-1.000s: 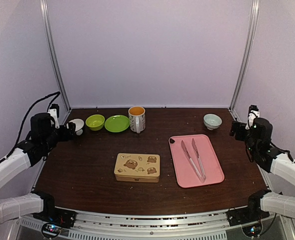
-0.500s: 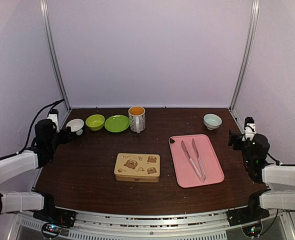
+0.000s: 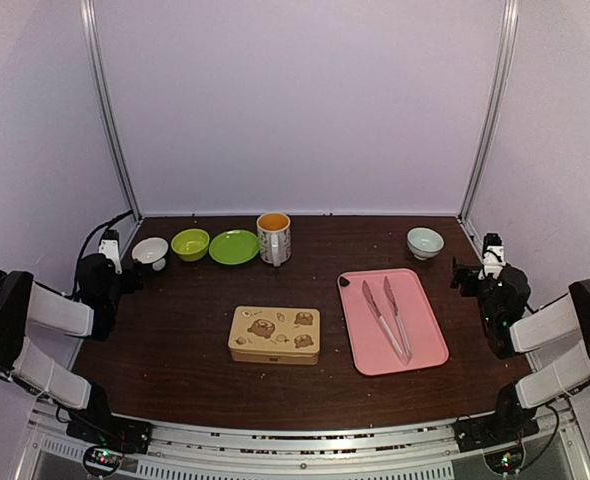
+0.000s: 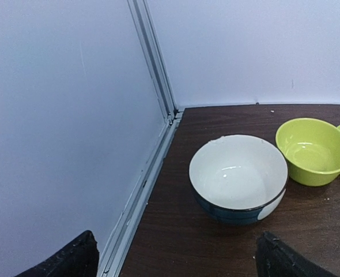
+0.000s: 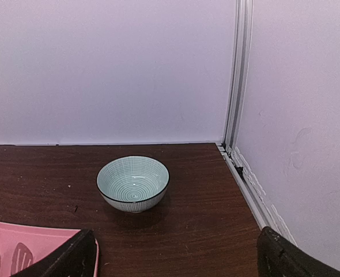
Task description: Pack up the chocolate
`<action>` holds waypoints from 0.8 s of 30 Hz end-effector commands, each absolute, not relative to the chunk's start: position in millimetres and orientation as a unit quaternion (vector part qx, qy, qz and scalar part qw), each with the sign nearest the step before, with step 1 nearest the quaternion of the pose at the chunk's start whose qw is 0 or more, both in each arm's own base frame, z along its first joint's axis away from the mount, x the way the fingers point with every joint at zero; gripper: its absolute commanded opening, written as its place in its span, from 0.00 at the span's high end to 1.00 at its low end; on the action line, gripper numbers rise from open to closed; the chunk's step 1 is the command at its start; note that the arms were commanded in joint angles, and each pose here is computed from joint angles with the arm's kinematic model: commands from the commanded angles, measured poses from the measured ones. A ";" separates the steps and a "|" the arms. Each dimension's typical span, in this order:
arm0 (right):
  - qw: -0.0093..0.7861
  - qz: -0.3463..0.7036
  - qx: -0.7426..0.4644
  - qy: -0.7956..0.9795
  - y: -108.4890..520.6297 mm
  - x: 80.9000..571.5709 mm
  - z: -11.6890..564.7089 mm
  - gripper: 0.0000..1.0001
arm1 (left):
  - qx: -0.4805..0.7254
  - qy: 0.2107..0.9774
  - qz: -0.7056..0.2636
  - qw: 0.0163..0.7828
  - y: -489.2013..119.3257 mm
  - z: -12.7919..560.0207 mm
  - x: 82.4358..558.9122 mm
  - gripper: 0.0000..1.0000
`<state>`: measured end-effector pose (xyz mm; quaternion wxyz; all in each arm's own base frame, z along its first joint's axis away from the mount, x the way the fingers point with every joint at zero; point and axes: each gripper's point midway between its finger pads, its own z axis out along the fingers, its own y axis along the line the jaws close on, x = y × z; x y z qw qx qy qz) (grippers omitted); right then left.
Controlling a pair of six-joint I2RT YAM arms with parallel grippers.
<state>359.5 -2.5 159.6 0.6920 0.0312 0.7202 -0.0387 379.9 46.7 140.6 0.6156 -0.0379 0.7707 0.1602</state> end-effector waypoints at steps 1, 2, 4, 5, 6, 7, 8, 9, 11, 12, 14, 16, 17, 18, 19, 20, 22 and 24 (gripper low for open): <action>0.697 -0.034 0.026 0.716 -0.8 370.7 173.0 0.02 | 0.000 0.727 0.134 0.674 32.6 167.0 386.2 0.02; 0.700 -0.037 0.031 0.713 -2.5 371.2 174.4 0.02 | -0.001 0.731 0.135 0.668 33.4 164.4 385.8 0.02; 0.696 -0.043 0.041 0.716 -6.3 371.8 172.2 0.02 | -0.002 0.728 0.134 0.673 32.9 166.8 385.9 0.02; 0.694 -0.044 0.046 0.717 -7.9 372.5 172.3 0.02 | -0.001 0.729 0.134 0.672 33.0 165.7 386.2 0.02; 0.695 -0.045 0.048 0.716 -8.5 372.7 173.2 0.01 | -0.002 0.732 0.133 0.668 33.2 164.7 386.0 0.02; 0.696 -0.046 0.047 0.715 -8.5 372.4 173.1 0.00 | -0.003 0.731 0.134 0.669 33.4 165.0 386.1 0.02; 0.697 -0.047 0.047 0.714 -8.6 372.4 174.2 0.00 | 0.000 0.728 0.134 0.672 32.8 166.2 386.4 0.03; 0.696 -0.047 0.046 0.715 -8.6 372.3 173.4 0.00 | -0.001 0.730 0.134 0.671 33.0 165.6 386.2 0.03; 0.697 -0.048 0.046 0.714 -9.0 372.1 173.9 0.00 | -0.002 0.728 0.135 0.672 33.3 166.9 386.1 0.02; 0.697 -0.049 0.047 0.714 -9.4 371.6 173.4 0.00 | -0.002 0.728 0.134 0.672 33.0 166.8 385.9 0.02; 0.697 -0.048 0.047 0.714 -9.0 372.0 173.9 0.00 | -0.001 0.728 0.134 0.672 33.0 166.2 385.7 0.02; 0.697 -0.048 0.047 0.714 -8.9 372.1 173.7 0.00 | -0.002 0.728 0.134 0.672 33.4 166.1 385.7 0.02; 0.697 -0.048 0.047 0.714 -8.9 372.1 173.5 0.00 | -0.001 0.728 0.134 0.672 32.7 166.7 386.0 0.02; 0.697 -0.048 0.046 0.714 -8.9 372.0 173.5 0.00 | -0.001 0.728 0.134 0.673 32.8 166.8 386.0 0.02; 0.697 -0.048 0.046 0.714 -8.9 372.0 174.0 0.00 | -0.001 0.728 0.134 0.672 33.0 166.5 386.0 0.02; 0.697 -0.049 0.046 0.714 -9.1 371.9 173.8 0.00 | -0.001 0.728 0.134 0.673 33.0 166.9 386.0 0.02; 0.697 -0.049 0.047 0.714 -9.2 372.0 174.0 0.00 | -0.001 0.728 0.134 0.673 32.9 167.0 386.2 0.02; 0.697 -0.049 0.047 0.714 -9.2 372.0 174.1 0.00 | -0.001 0.728 0.135 0.672 33.1 166.7 386.0 0.02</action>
